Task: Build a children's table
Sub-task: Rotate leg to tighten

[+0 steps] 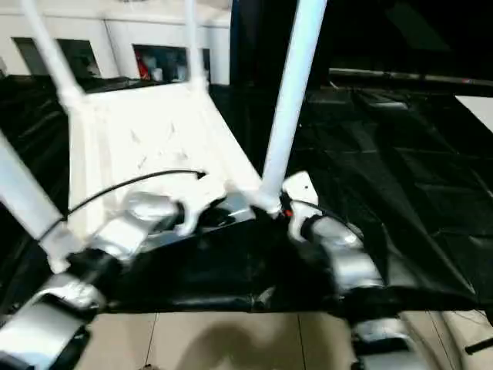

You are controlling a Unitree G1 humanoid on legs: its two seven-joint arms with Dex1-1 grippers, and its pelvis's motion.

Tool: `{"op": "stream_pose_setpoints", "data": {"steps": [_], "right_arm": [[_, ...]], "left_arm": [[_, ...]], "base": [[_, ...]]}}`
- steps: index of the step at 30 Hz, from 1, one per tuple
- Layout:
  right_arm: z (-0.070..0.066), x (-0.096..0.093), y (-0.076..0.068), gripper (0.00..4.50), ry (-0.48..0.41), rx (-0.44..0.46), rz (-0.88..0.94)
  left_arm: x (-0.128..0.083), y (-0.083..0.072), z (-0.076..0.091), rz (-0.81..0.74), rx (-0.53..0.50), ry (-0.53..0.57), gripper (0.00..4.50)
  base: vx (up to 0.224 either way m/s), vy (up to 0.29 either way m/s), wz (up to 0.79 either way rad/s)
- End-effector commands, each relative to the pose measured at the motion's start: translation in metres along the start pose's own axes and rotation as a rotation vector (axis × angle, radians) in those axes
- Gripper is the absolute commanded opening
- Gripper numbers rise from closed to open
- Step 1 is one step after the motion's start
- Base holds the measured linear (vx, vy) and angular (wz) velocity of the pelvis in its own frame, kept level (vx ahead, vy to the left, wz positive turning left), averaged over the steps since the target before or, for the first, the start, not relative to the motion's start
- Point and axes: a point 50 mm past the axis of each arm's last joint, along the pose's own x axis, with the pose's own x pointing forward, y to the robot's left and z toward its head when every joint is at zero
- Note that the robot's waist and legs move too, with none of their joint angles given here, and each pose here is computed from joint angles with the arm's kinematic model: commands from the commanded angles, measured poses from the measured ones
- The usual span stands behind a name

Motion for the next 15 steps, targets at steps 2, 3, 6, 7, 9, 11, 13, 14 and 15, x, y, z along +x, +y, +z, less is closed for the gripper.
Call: {"op": "stream_pose_setpoints", "data": {"steps": [2, 3, 6, 7, 9, 11, 13, 14, 15], "right_arm": [[0.016, -0.004, 0.003, 4.03, -0.040, -0.041, 0.135], [0.017, -0.009, 0.001, 4.03, -0.033, -0.048, 0.160], [0.018, -0.014, -0.001, 4.03, -0.014, -0.042, 0.209], [0.018, -0.017, -0.001, 4.03, 0.001, -0.051, 0.235], [0.018, -0.020, -0.001, 4.03, 0.025, -0.055, 0.271], [0.018, -0.020, -0.001, 4.03, 0.041, -0.055, 0.293], [0.015, -0.020, 0.001, 4.03, 0.063, -0.063, 0.318], [0.015, -0.020, 0.001, 3.89, 0.070, -0.066, 0.326], [0.014, -0.019, 0.001, 3.80, 0.074, -0.071, 0.326]], "left_arm": [[-0.003, -0.015, -0.010, -0.155, -0.026, -0.050, 0.00], [-0.006, -0.015, -0.011, -0.166, -0.026, -0.053, 0.00], [-0.011, -0.015, -0.012, -0.193, -0.027, -0.049, 0.00], [-0.013, -0.016, -0.013, -0.212, -0.028, -0.051, 0.00], [-0.016, -0.018, -0.013, -0.243, -0.027, -0.051, 0.00], [-0.018, -0.019, -0.013, -0.268, -0.024, -0.053, 0.00], [-0.019, -0.020, -0.013, -0.271, -0.024, -0.054, 0.00], [-0.019, -0.019, -0.013, -0.270, -0.025, -0.054, 0.00], [-0.019, -0.019, -0.013, -0.270, -0.023, -0.051, 0.00]], "base": [[0.000, 0.000, 0.00], [0.000, 0.000, 0.00], [0.000, 0.000, 0.00], [0.000, 0.000, 0.00], [0.000, 0.000, 0.00], [0.000, 0.000, 0.00], [0.000, 0.000, 0.00], [0.000, 0.000, 0.00], [0.000, 0.000, 0.00]]}}
